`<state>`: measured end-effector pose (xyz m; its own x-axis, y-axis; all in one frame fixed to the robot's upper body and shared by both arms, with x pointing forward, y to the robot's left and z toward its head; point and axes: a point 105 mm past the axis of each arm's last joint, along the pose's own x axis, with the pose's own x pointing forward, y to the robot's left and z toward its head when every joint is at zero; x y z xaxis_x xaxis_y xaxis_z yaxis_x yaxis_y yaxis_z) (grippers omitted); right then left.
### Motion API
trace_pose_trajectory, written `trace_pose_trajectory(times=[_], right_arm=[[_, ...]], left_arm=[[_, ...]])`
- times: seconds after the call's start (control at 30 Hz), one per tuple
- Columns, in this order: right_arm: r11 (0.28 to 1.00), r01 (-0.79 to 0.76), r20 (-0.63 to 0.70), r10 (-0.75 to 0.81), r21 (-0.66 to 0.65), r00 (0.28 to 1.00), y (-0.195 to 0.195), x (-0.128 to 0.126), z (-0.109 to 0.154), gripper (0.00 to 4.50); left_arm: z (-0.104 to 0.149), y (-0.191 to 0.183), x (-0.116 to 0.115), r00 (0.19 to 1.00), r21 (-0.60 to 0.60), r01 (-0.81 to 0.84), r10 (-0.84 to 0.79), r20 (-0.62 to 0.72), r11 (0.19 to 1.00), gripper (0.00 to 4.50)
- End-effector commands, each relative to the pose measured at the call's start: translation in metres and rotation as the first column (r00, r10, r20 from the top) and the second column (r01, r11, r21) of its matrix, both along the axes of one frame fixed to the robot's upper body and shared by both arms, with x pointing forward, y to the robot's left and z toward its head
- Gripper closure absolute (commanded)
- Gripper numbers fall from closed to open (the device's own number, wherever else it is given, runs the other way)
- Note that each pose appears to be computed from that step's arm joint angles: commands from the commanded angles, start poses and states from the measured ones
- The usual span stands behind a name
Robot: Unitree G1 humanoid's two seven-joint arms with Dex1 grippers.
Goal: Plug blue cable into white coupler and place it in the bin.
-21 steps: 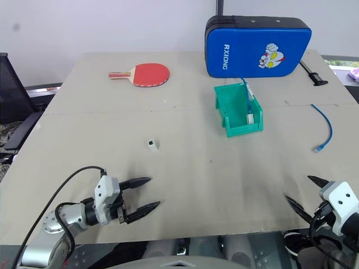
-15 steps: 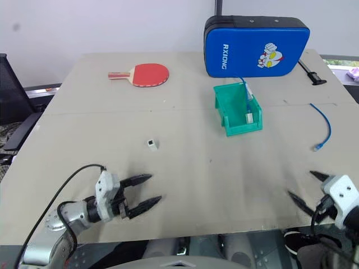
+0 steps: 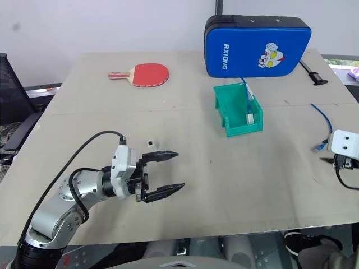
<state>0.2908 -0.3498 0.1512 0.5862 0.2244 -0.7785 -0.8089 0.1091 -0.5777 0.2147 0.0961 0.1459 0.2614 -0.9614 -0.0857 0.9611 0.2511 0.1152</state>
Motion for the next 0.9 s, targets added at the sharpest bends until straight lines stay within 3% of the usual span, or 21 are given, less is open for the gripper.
trace_pose_trajectory(times=[0.03,0.4,0.5,0.6,0.63,0.77,0.9], right_arm=[[0.986,-0.067,-0.091,0.054,-0.151,0.994,-0.014,0.006,-0.013,2.14],[0.876,-0.211,-0.173,0.149,-0.433,0.974,-0.006,0.055,-0.027,2.14],[0.853,-0.258,-0.204,0.182,-0.454,0.962,0.006,0.063,-0.034,2.95],[0.84,-0.283,-0.197,0.213,-0.464,0.957,0.014,0.069,-0.038,4.36],[0.837,-0.286,-0.198,0.217,-0.466,0.956,0.015,0.07,-0.039,4.45],[0.87,-0.282,-0.167,0.233,-0.405,0.958,0.026,0.074,-0.033,4.45],[0.967,-0.246,-0.153,0.233,-0.071,0.96,0.076,0.084,-0.01,4.45]], left_arm=[[0.011,-0.01,-0.008,0.998,-0.008,0.048,-0.047,0.033,0.999,0.0],[0.017,-0.013,-0.014,0.999,0.003,0.038,-0.038,0.031,0.999,0.0],[0.018,-0.012,-0.015,0.999,0.004,0.023,-0.023,0.029,1.0,0.0],[0.018,-0.01,-0.015,1.0,0.005,0.002,-0.002,0.027,1.0,0.0],[0.017,-0.01,-0.015,1.0,0.005,-0.002,0.002,0.026,1.0,0.0],[0.016,-0.008,-0.013,0.999,0.002,-0.03,0.03,0.026,1.0,0.0],[0.009,0.001,-0.006,0.997,0.012,-0.079,0.079,0.013,0.997,0.0]])
